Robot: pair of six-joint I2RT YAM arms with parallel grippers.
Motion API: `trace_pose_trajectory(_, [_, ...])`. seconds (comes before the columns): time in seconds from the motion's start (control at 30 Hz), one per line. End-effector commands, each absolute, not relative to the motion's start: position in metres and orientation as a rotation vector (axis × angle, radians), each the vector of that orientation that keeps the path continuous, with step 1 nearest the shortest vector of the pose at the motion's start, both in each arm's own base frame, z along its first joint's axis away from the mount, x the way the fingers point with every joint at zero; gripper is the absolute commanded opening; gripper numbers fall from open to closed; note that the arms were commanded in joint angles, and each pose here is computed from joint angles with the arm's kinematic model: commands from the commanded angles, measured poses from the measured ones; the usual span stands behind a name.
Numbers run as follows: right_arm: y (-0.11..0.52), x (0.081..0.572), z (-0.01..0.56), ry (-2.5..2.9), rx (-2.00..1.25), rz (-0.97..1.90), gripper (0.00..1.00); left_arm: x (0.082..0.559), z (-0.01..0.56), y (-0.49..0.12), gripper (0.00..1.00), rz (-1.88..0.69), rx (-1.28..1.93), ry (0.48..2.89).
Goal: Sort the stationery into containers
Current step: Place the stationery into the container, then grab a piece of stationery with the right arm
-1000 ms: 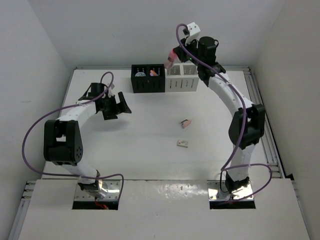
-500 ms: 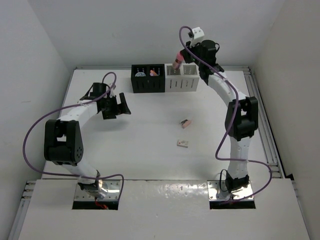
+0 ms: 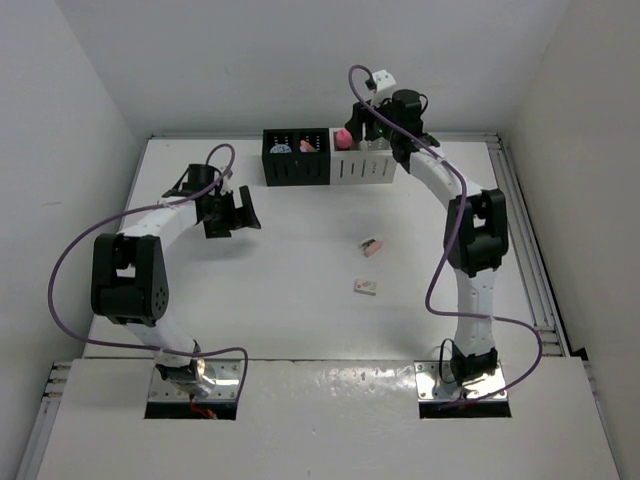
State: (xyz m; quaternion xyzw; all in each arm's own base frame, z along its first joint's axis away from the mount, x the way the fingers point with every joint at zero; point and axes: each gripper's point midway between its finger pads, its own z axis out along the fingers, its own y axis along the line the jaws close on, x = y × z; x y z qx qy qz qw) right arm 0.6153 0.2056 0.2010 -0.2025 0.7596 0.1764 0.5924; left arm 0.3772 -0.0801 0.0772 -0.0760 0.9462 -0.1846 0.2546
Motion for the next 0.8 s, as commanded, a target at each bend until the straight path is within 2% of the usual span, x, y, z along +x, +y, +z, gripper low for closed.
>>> trace_pose_trajectory(0.0, [0.214,0.603,0.28,1.626,-0.49,0.428,0.61,0.389,0.093,-0.086,1.0,-0.502,-0.159,2.523])
trace_pose_trajectory(0.17, [0.207,0.545,0.307,1.655,-0.563,0.504,0.52,0.394,0.11,-0.094,1.0,-0.569,-0.053,2.476])
trace_pose_trajectory(0.27, [0.193,0.5,0.278,1.825,-0.58,0.538,0.51,0.394,0.119,-0.094,0.97,-0.571,-0.013,2.456])
trace_pose_trajectory(0.33, [0.186,0.476,0.26,1.92,-0.567,0.555,0.56,0.394,0.12,-0.091,0.96,-0.551,-0.038,2.444])
trace_pose_trajectory(0.37, [0.18,0.452,0.224,2.04,-0.567,0.575,0.6,0.39,0.12,-0.089,0.96,-0.536,-0.055,2.443])
trace_pose_trajectory(0.4, [0.18,0.436,0.222,2.059,-0.571,0.575,0.74,0.39,0.12,-0.088,0.97,-0.526,-0.061,2.436])
trace_pose_trajectory(0.43, [0.176,0.412,0.187,2.155,-0.578,0.587,0.78,0.388,0.118,-0.086,0.98,-0.515,-0.068,2.438])
trace_pose_trajectory(0.5, [0.175,0.39,0.169,2.186,-0.626,0.557,0.84,0.385,0.114,-0.085,0.98,-0.507,-0.07,2.443])
trace_pose_trajectory(0.57, [0.174,0.371,0.136,2.247,-0.654,0.536,0.85,0.385,0.114,-0.086,0.98,-0.513,-0.064,2.445])
trace_pose_trajectory(0.77, [0.164,0.363,0.082,2.339,-0.714,0.472,0.88,0.385,0.115,-0.087,0.98,-0.512,-0.054,2.44])
